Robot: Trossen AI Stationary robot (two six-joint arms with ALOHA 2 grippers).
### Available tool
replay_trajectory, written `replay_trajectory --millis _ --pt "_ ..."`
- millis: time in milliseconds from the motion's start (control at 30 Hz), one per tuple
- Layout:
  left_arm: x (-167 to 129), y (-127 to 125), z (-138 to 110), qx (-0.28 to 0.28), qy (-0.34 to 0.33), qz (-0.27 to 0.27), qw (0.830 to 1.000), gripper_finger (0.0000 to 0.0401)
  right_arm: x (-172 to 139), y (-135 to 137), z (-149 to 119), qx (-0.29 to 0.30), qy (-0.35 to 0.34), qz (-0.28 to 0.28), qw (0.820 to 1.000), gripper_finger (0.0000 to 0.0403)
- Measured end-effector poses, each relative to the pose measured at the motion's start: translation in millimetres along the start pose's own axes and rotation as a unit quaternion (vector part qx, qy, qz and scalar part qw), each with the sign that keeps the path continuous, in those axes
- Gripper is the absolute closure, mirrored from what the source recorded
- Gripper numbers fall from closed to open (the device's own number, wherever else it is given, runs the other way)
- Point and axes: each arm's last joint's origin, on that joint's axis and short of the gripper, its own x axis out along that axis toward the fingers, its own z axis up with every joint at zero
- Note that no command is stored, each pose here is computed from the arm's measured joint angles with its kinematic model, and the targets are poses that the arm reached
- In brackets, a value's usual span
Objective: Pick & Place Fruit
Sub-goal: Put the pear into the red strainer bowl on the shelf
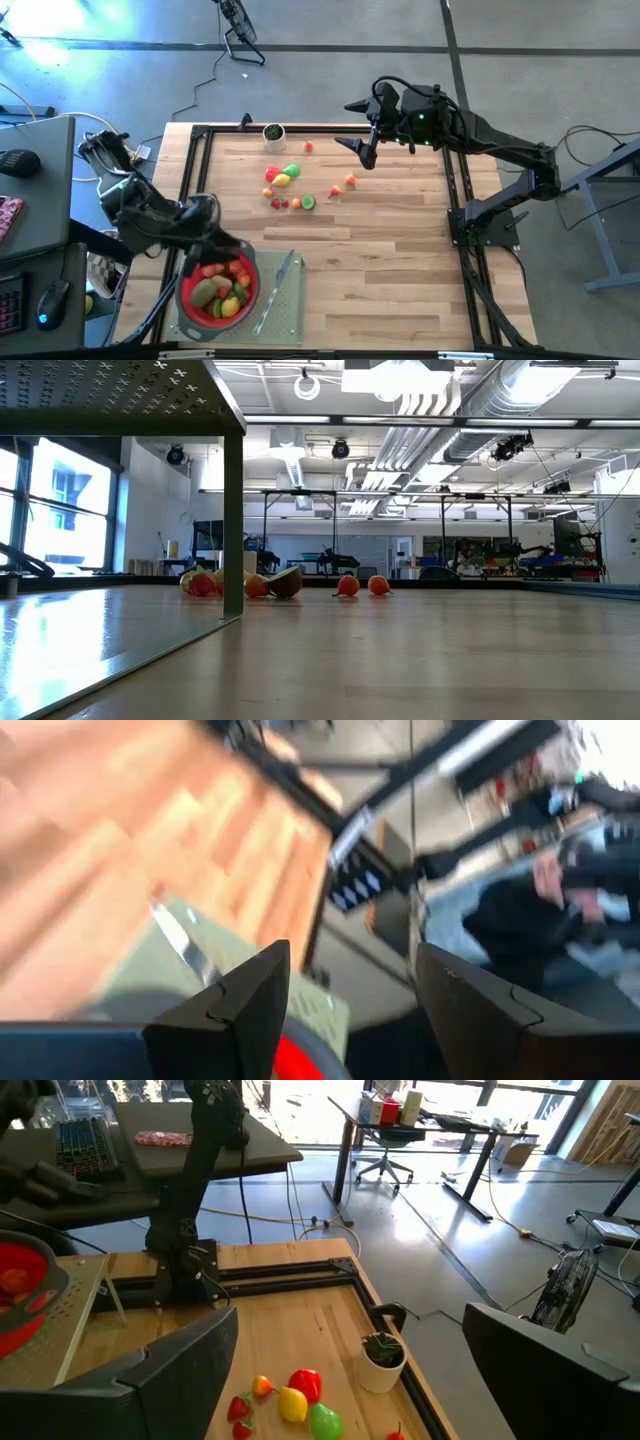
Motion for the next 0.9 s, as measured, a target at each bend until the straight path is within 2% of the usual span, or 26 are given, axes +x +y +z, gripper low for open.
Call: replay_trajectory --millis 267,567,767,900 --pt "-14 6 14 0.032 -0.105 0.036 0.993 0.0187 0 0 -1 -0.001 0.008 0.001 1.0 0.0023" --pt "-19 9 20 0.091 -0.178 0.089 0.976 0.0187 0 0 -3 -0.003 0.015 -0.005 1.0 0.0023" --pt "-19 13 25 0.102 -0.222 0.13 0.961 0.0187 0 -3 -3 -0.002 0.016 -0.009 1.0 0.0023" --pt "-13 19 35 0.098 -0.229 0.151 0.957 0.0187 1 -8 -3 0.0 0.016 -0.018 1.0 0.0023"
